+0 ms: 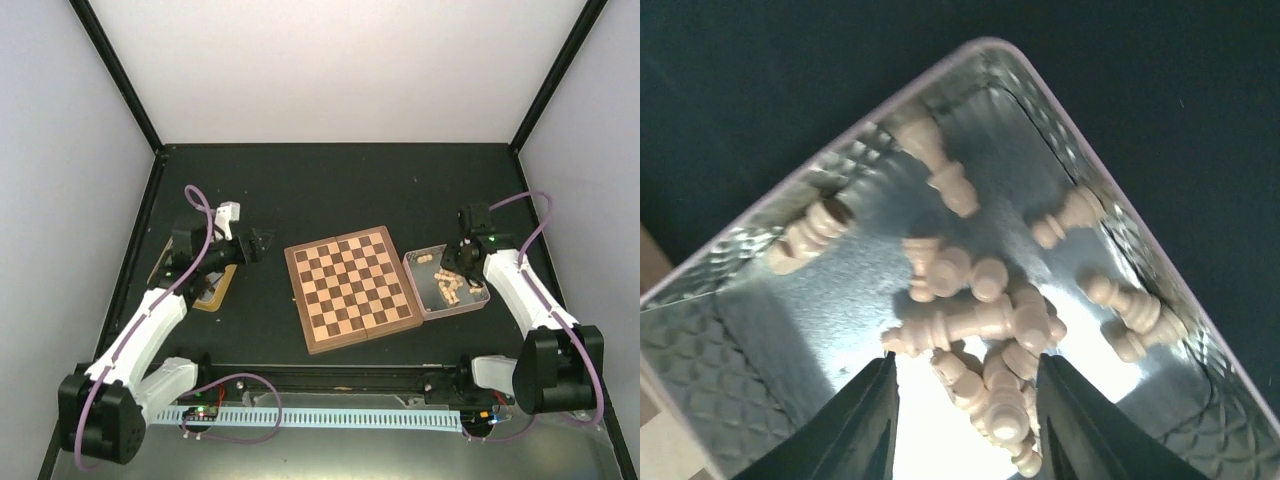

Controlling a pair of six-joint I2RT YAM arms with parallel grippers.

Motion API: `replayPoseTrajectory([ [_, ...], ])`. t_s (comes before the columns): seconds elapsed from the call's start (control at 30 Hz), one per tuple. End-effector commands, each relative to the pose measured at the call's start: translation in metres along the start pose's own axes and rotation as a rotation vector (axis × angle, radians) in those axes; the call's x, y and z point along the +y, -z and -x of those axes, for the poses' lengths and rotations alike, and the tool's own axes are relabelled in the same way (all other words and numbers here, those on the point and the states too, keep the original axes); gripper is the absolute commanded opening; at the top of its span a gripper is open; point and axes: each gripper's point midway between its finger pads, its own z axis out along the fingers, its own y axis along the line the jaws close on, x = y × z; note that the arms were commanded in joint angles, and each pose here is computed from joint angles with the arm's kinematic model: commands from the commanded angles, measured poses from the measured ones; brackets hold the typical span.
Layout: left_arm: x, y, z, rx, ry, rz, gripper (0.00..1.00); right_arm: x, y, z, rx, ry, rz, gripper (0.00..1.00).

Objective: Set up the chess pieces on the board
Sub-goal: Pick up the chess piece from the storage box.

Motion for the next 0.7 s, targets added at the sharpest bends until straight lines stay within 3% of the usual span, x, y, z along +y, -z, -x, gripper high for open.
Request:
replayPoseTrajectory([
  [0.0,-0.007,-0.012,0.008,0.043,0.018,-0.034,0.91,-0.021,-0.012,-0.017,0.039,-0.037,-0.102,0.36],
  [0.27,-0.005,-0.018,-0.002,0.076,0.034,-0.048,0.91,-0.020,-0.028,-0.044,0.105,-0.069,-0.068,0.30],
  [0.47,-0.005,-0.018,-0.002,0.070,0.036,-0.049,0.91,-0.017,-0.033,-0.044,0.110,-0.066,-0.061,0.09],
  [0.67,-0.005,-0.018,-0.003,0.067,0.038,-0.039,0.91,-0.013,-0.019,-0.029,0.048,-0.041,-0.069,0.02],
])
